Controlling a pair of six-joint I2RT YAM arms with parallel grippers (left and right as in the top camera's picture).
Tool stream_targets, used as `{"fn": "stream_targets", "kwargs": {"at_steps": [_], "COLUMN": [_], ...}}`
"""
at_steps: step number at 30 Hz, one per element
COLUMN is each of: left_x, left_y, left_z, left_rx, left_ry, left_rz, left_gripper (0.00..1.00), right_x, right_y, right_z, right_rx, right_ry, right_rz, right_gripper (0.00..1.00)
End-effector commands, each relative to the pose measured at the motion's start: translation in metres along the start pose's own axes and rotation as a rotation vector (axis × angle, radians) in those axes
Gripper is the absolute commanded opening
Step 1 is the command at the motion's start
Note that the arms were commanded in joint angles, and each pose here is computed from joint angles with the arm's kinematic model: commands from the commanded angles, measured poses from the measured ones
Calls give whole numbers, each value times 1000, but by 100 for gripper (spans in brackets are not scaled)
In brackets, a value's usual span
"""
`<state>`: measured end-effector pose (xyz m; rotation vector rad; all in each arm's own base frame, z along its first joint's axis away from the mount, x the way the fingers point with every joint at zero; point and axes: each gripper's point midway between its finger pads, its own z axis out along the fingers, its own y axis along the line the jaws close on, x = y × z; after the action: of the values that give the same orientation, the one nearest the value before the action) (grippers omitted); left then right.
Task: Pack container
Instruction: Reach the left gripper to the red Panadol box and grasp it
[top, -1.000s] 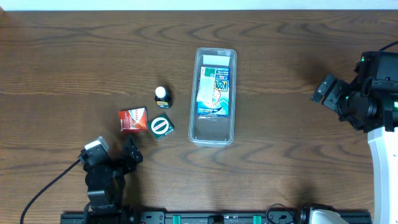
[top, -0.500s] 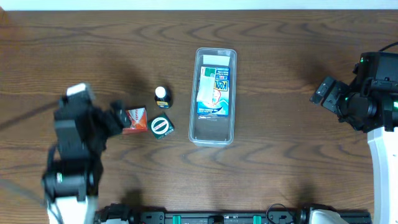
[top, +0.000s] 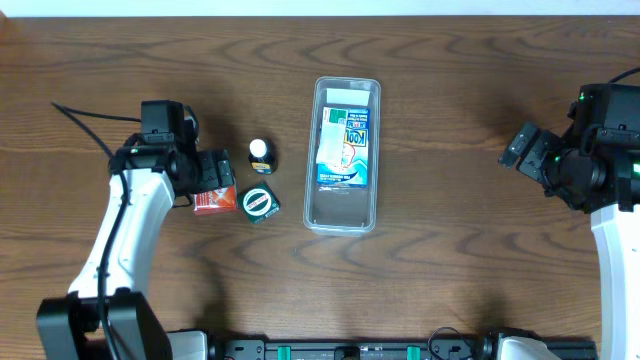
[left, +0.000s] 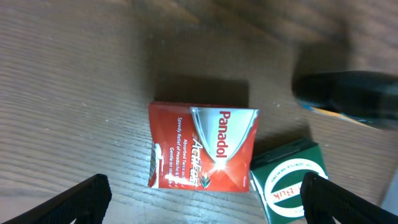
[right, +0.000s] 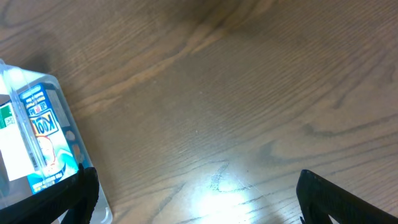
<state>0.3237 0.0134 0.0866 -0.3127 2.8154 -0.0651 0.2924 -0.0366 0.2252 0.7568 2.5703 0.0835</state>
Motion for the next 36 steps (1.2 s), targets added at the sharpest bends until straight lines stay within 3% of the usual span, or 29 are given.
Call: {"fn": "stream_targets", "kwargs": {"at_steps": [1, 14, 28, 36], "left_x": [3, 28, 35, 36], "left_y": [-1, 4, 7, 23], "left_z": [8, 47, 75, 81], "left_rx": [6, -14, -22, -117], "left_ry": [31, 195, 249, 255], "left_rz": [28, 78, 125, 89], "left_gripper": [98, 98, 99, 86], "right_x": [-3, -3, -3, -3], "right_y": [-3, -3, -3, -3], "right_z": [-2, -2, -2, -2], "right_rx": [4, 4, 4, 4], "right_ry": [-11, -11, -10, -11], "right_rz": [-1, -1, -1, -1], "right_gripper": [99, 99, 99, 99]}}
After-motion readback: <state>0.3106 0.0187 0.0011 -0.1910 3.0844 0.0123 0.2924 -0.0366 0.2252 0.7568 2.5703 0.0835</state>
